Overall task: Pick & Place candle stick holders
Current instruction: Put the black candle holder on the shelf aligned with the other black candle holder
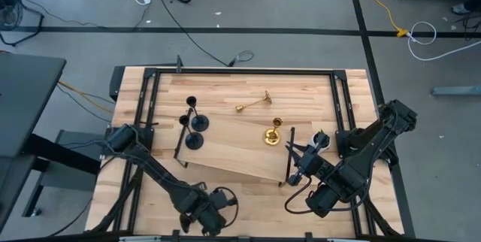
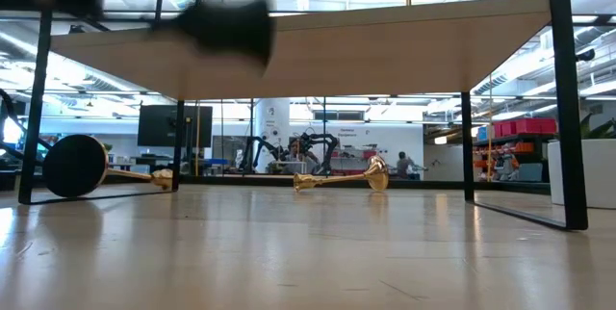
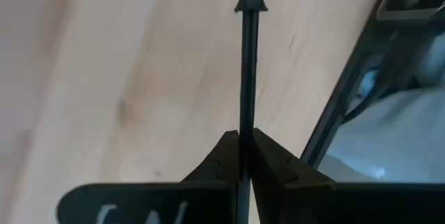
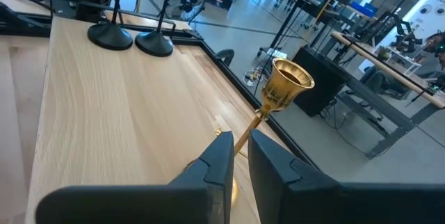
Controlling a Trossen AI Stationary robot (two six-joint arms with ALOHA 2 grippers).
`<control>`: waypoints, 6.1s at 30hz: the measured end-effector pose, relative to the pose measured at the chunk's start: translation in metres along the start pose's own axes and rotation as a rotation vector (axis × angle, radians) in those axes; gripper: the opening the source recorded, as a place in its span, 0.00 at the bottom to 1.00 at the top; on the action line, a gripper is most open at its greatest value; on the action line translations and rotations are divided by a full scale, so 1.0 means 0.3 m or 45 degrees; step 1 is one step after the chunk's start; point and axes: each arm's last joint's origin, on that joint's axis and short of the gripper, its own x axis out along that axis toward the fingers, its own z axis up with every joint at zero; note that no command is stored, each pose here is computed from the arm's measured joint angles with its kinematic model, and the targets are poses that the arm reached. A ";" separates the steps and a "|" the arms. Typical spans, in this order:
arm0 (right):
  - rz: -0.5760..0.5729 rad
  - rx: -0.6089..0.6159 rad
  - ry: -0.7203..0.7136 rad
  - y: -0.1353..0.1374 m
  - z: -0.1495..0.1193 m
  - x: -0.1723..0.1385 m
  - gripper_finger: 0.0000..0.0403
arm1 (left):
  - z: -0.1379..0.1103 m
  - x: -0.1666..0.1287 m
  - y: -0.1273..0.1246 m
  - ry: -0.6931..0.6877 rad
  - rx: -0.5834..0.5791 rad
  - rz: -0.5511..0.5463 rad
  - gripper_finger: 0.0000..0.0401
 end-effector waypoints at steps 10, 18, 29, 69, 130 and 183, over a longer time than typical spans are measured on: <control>0.001 0.000 0.001 0.000 0.000 0.000 0.12 | -0.052 -0.273 -0.077 -0.429 0.123 0.301 0.03; -0.001 -0.003 0.001 -0.001 0.000 0.000 0.12 | -0.171 -0.398 -0.074 -0.819 0.079 0.503 0.03; -0.002 -0.009 0.003 -0.002 -0.001 0.000 0.12 | -0.279 -0.507 -0.086 -1.271 0.188 0.431 0.03; -0.029 -0.067 -0.010 0.003 -0.034 0.010 0.12 | -0.376 -0.401 0.339 -1.781 0.114 0.361 0.03; -0.037 -0.062 -0.017 0.001 -0.032 0.013 0.12 | -0.344 -0.279 0.413 -1.721 0.019 0.443 0.05; -0.048 -0.056 -0.012 -0.001 -0.030 0.022 0.12 | -0.337 -0.309 0.425 -1.592 -0.012 0.473 0.18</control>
